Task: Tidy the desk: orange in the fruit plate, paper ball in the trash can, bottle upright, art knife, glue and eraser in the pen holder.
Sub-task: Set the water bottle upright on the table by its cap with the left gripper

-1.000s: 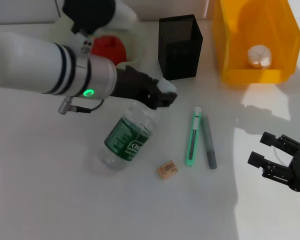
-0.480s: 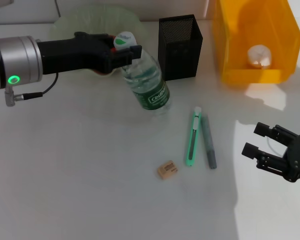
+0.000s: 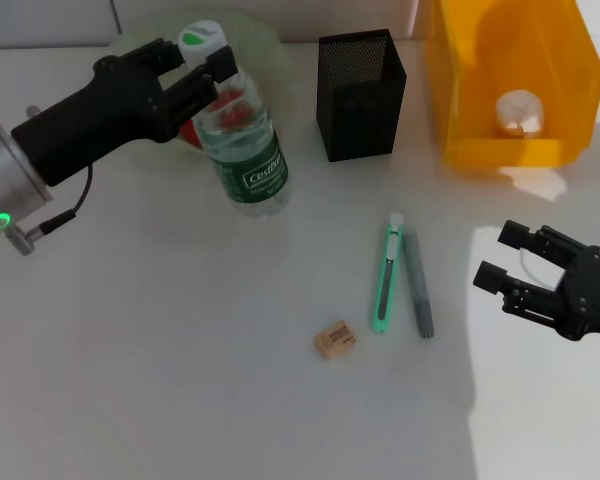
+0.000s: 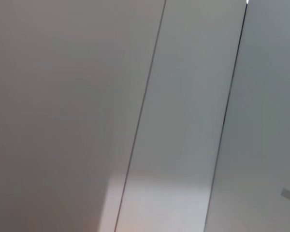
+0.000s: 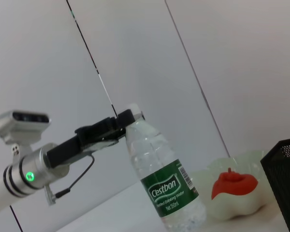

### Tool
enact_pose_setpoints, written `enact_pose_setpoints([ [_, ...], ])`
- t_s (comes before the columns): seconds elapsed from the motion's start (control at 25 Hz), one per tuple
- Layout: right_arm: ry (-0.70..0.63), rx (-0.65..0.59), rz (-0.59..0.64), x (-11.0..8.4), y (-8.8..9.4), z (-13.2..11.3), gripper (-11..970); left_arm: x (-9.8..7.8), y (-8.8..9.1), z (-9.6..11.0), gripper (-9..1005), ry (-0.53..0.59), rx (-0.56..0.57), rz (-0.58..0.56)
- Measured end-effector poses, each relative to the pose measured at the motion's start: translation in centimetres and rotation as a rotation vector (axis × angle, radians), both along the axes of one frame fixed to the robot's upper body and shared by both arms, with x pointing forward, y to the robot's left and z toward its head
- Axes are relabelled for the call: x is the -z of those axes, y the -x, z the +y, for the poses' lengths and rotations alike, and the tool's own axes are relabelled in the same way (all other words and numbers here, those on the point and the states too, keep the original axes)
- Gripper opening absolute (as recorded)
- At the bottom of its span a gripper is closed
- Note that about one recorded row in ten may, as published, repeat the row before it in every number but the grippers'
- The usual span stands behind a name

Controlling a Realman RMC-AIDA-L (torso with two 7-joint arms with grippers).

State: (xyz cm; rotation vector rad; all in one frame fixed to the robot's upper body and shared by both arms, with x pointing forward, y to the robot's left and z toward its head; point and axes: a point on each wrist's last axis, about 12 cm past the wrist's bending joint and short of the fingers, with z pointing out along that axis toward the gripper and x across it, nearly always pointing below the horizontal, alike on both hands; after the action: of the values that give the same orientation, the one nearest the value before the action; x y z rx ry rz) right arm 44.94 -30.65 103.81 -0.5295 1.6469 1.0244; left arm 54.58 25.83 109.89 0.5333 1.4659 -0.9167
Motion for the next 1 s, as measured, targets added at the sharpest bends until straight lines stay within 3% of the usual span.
enact_pose_setpoints([
  [0.2, -0.008, -0.013, -0.014, -0.3, -0.8, 0.5, 818, 1.8, 1.5, 0.6, 477, 0.038, -0.081, -0.101],
  [0.36, -0.027, -0.023, -0.025, -0.4, -1.5, 1.4, 818, 3.4, 2.8, 0.1, 486, -0.032, -0.152, -0.241],
  [0.64, -0.041, -0.04, -0.033, -0.6, -2.2, 2.1, 818, 4.5, 2.8, -0.8, 502, -0.111, -0.17, -0.278],
  [1.0, -0.04, -0.035, -0.029, -0.4, -1.9, 2.0, 817, 5.2, 2.3, -1.4, 522, -0.172, -0.182, -0.266],
])
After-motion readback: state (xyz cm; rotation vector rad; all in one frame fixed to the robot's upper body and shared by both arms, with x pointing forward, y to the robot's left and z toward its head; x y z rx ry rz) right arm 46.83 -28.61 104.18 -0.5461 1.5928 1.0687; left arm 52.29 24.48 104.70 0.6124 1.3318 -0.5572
